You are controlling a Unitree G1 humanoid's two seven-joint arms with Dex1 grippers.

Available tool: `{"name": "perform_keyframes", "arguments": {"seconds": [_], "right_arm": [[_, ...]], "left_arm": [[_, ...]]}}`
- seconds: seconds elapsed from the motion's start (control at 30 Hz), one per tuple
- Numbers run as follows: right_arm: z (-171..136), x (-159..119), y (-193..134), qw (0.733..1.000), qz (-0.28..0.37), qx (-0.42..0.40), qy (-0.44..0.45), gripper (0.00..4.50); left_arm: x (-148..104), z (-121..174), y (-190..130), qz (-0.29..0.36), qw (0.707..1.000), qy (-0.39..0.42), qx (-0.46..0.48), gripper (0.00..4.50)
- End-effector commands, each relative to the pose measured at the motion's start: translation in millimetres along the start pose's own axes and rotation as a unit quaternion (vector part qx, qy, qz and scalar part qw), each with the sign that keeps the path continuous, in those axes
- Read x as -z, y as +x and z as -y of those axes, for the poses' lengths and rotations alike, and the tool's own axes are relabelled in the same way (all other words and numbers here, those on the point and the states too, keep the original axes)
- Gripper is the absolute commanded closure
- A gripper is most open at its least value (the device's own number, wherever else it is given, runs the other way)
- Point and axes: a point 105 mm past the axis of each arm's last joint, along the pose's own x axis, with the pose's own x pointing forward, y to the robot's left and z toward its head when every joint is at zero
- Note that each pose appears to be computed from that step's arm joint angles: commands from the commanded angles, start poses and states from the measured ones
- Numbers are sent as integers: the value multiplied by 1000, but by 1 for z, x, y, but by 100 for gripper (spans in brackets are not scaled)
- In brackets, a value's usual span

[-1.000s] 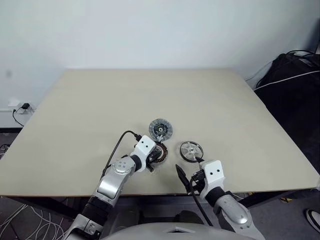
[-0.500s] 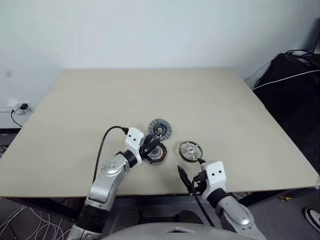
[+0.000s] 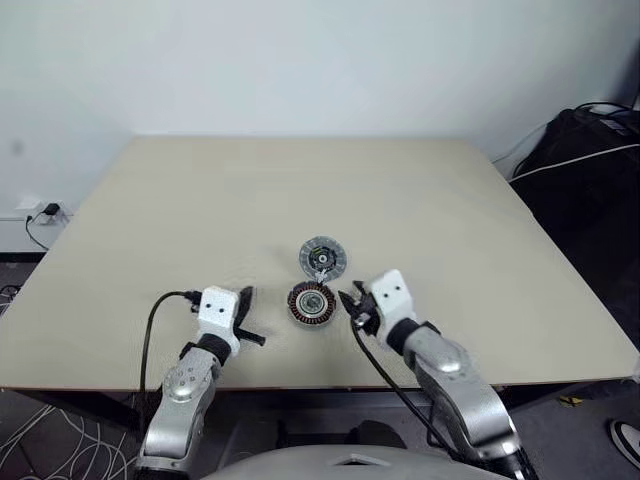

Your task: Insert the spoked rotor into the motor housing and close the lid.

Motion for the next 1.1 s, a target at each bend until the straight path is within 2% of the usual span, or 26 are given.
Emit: {"name": "perform_keyframes", "arguments": {"seconds": [0.03,0.07,0.3,0.8,1.1], "right_arm": [[-5,-4,12,1000,-1,-18,-16,422],[-4,-2,14,1000,-5,-18,-21,448],[-4,11,21,997,-55,-17,-46,448],[-8,-7,32,998,-48,-24,-46,448],[-10,-5,37,997,-57,-32,-51,448]], "left_arm": [[-6,-2,-3,21,1000,2,-21,450],[-5,-2,-4,20,1000,1,-23,450],[0,-2,-7,13,999,-2,-37,450],[-2,7,-4,22,1000,-9,-13,450],[1,17,-9,17,999,9,35,450]]}}
